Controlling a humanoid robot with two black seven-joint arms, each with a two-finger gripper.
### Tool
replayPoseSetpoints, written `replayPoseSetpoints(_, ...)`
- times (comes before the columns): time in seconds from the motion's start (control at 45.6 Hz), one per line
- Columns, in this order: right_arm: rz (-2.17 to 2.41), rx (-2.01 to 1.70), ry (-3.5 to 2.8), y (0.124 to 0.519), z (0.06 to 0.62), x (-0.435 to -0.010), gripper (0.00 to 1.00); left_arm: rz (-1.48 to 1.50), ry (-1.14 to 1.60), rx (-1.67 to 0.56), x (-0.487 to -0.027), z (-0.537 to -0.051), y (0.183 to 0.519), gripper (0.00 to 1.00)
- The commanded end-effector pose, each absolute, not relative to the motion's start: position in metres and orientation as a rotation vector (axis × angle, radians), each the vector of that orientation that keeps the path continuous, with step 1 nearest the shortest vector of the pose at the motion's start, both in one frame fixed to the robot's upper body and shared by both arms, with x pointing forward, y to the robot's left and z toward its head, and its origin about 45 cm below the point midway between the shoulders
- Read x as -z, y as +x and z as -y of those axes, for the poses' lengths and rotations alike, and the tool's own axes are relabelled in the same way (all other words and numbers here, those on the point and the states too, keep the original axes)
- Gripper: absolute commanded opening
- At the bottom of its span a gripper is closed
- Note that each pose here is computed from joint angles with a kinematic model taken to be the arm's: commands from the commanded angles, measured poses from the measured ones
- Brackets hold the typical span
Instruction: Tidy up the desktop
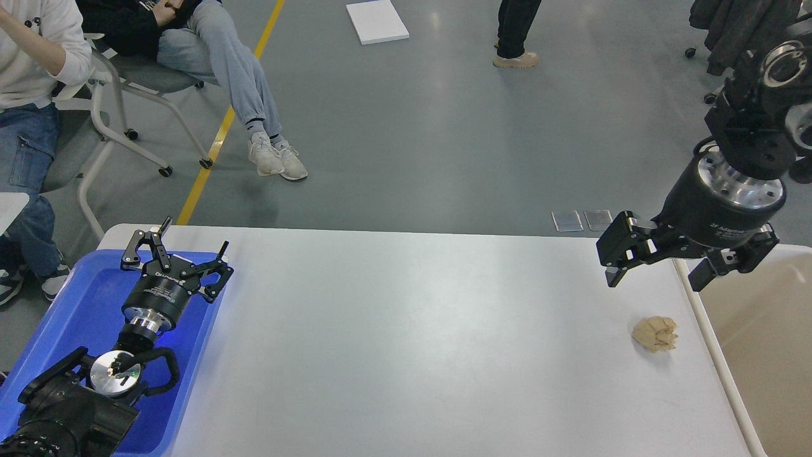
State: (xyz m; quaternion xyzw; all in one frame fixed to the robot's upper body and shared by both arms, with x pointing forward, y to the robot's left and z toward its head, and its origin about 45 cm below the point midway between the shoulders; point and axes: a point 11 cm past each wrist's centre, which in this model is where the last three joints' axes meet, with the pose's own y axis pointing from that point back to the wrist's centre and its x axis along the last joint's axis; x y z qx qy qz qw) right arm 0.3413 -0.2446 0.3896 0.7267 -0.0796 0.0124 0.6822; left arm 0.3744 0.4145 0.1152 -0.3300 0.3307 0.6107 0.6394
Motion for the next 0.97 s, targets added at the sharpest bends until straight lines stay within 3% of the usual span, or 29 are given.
replayPoseSetpoints(0.0,0.175,-0.026,1.724,0.342,0.231,-0.395,1.00,-0.755,-0.753,-1.393,-0.115,-0.414,0.374,1.00)
replayPoseSetpoints(0.944,0.203,-0.053,1.565,0.350,0.257,-0.399,1.00,-0.753,-0.753,-1.394,-0.115,-0.415,0.374,1.00)
